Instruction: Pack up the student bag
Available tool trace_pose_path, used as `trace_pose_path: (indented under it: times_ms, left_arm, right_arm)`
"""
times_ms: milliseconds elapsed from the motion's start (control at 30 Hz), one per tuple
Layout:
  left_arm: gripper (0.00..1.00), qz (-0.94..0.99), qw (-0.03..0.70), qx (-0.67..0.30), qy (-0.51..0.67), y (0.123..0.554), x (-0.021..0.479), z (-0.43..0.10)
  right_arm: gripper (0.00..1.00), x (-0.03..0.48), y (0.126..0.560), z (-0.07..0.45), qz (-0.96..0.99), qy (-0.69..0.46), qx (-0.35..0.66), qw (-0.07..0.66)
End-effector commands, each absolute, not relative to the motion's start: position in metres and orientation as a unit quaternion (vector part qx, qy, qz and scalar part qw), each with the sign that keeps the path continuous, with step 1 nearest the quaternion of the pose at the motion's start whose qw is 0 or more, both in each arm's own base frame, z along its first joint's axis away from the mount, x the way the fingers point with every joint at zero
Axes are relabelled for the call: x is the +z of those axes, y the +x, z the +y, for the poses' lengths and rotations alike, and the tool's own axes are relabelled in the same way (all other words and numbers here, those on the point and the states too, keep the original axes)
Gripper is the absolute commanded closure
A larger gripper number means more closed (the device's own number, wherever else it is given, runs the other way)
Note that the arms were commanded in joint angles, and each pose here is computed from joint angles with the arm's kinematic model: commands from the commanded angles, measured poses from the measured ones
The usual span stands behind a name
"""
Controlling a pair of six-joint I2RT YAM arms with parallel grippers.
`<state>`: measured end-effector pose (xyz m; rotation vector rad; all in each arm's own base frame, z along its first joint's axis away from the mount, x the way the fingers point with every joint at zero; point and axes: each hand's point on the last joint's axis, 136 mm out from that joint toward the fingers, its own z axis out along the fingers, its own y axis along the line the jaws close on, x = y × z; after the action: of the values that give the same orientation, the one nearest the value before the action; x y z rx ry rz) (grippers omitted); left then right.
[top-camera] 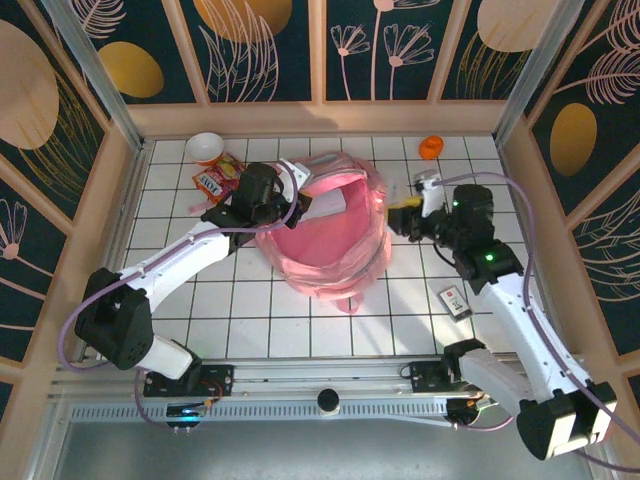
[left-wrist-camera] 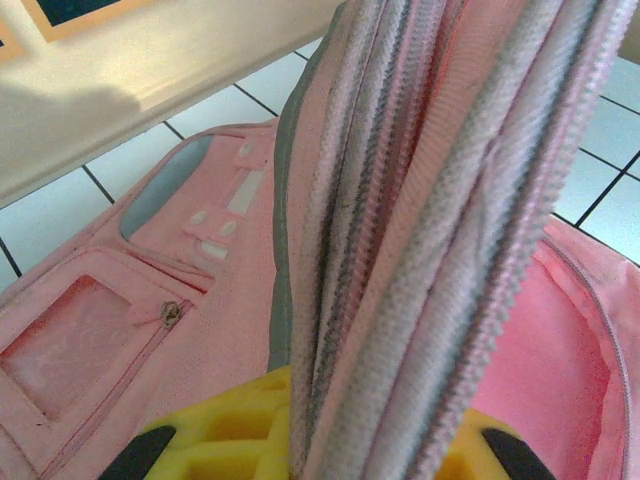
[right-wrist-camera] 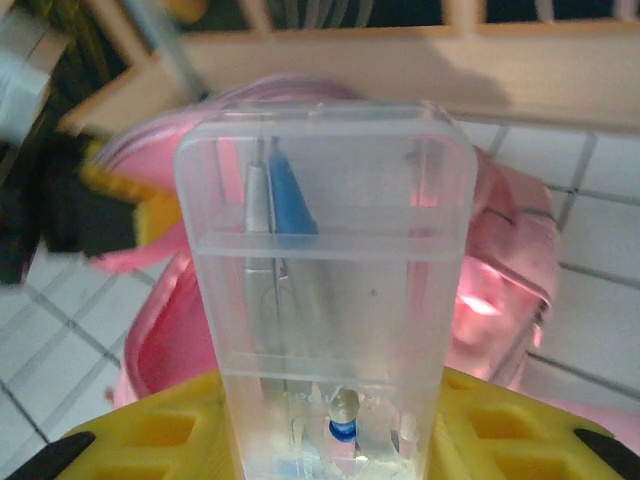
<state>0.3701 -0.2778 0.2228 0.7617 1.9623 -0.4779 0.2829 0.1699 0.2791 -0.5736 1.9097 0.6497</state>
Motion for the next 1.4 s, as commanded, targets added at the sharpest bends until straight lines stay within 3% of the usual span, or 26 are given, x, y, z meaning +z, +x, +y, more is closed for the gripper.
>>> trace_pose_path:
  times_ms: [0,233,567,900,1367]
  left_arm:
    - [1.0,0.729,0.566,-0.251,0.292,0.377,0.309,-0.293]
    - [1.0,0.722,0.573,-0.25,0.295,0.378,0.321,-0.293]
    - [1.0,0.713,0.576,-0.269,0.296,0.379,0.334,-0.3]
    - [1.0,0.701,0.576,-0.29,0.304,0.379,0.343,-0.31]
    - [1.0,0.696,0.582,-0.295,0.299,0.379,0.351,-0.309]
  right_arm:
    - [0.64,0.267,0.268,0.198,0.737,-0.393,0.208,0.509]
    - [0.66,0.209,0.27,0.241,0.677,-0.587,0.065,0.439]
    - [0.64,0.151,0.307,0.28,0.604,-0.694,-0.028,0.39]
    - [0.56,0.118,0.335,0.307,0.565,-0.73,-0.049,0.381]
    - [0.42,0.12,0.357,0.306,0.612,-0.683,-0.068,0.392]
